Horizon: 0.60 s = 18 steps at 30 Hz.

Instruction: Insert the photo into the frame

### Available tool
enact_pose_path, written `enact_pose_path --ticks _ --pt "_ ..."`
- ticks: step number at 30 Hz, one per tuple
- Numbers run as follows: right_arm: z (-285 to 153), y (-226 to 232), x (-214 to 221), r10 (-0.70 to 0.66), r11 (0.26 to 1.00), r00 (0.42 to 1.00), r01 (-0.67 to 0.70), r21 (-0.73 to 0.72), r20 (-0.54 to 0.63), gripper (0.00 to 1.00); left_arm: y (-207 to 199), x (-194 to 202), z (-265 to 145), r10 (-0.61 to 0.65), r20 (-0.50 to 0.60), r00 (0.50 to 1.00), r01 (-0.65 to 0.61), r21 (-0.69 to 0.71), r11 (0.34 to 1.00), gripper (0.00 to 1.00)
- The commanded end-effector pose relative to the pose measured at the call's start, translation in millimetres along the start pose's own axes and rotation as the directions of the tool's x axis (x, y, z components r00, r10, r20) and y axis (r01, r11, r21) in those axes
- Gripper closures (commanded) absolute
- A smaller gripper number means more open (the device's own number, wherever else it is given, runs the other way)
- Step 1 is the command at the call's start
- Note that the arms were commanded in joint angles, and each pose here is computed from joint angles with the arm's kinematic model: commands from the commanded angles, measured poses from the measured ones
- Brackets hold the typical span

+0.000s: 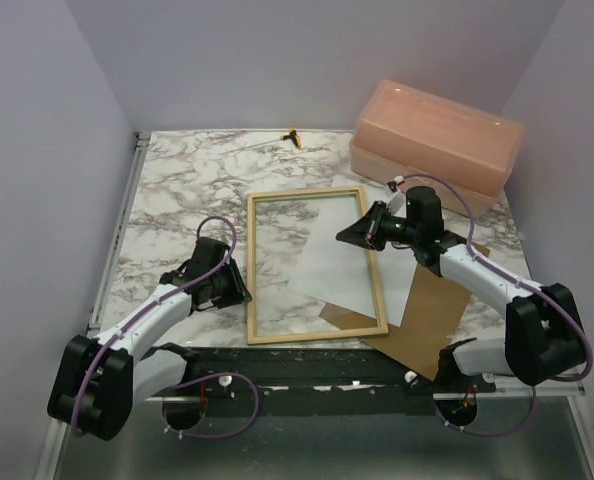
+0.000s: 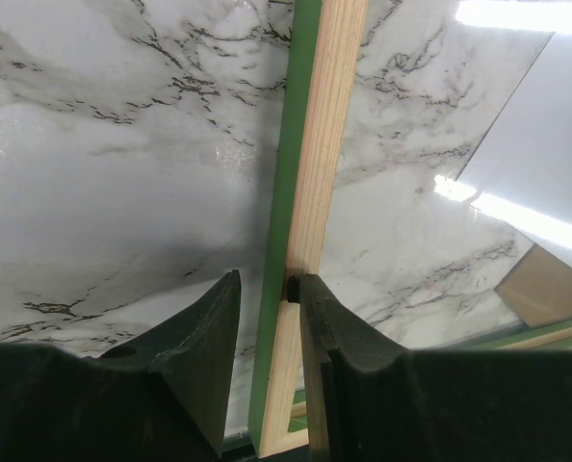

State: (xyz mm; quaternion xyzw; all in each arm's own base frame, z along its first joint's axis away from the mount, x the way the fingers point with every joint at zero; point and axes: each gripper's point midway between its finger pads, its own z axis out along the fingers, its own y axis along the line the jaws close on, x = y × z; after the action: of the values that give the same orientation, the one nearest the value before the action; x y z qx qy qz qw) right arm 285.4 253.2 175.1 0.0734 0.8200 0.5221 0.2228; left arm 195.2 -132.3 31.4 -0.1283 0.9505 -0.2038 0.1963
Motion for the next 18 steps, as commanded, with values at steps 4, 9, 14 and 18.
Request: enact_pose_path --ticks 4,9,14,18 --pt "4 -25 15 -0.003 0.998 0.999 0.007 0.070 -0.047 0.99 14 6 5 0.016 -0.018 1.000 -0.017 -0.050 0.999 0.68" --pt "-1 -44 19 -0.022 0.986 0.998 0.031 0.163 -0.057 0.99 14 6 5 0.016 -0.019 1.000 -0.017 -0.050 0.999 0.68" --pt "-4 -55 21 -0.024 0.979 0.998 0.034 0.203 -0.051 0.99 14 6 5 0.017 -0.019 1.000 -0.018 -0.052 0.999 0.68" --pt "-3 -63 23 -0.027 0.974 0.998 0.037 0.225 -0.049 1.00 14 6 5 0.018 -0.020 1.000 -0.019 -0.052 0.998 0.68"
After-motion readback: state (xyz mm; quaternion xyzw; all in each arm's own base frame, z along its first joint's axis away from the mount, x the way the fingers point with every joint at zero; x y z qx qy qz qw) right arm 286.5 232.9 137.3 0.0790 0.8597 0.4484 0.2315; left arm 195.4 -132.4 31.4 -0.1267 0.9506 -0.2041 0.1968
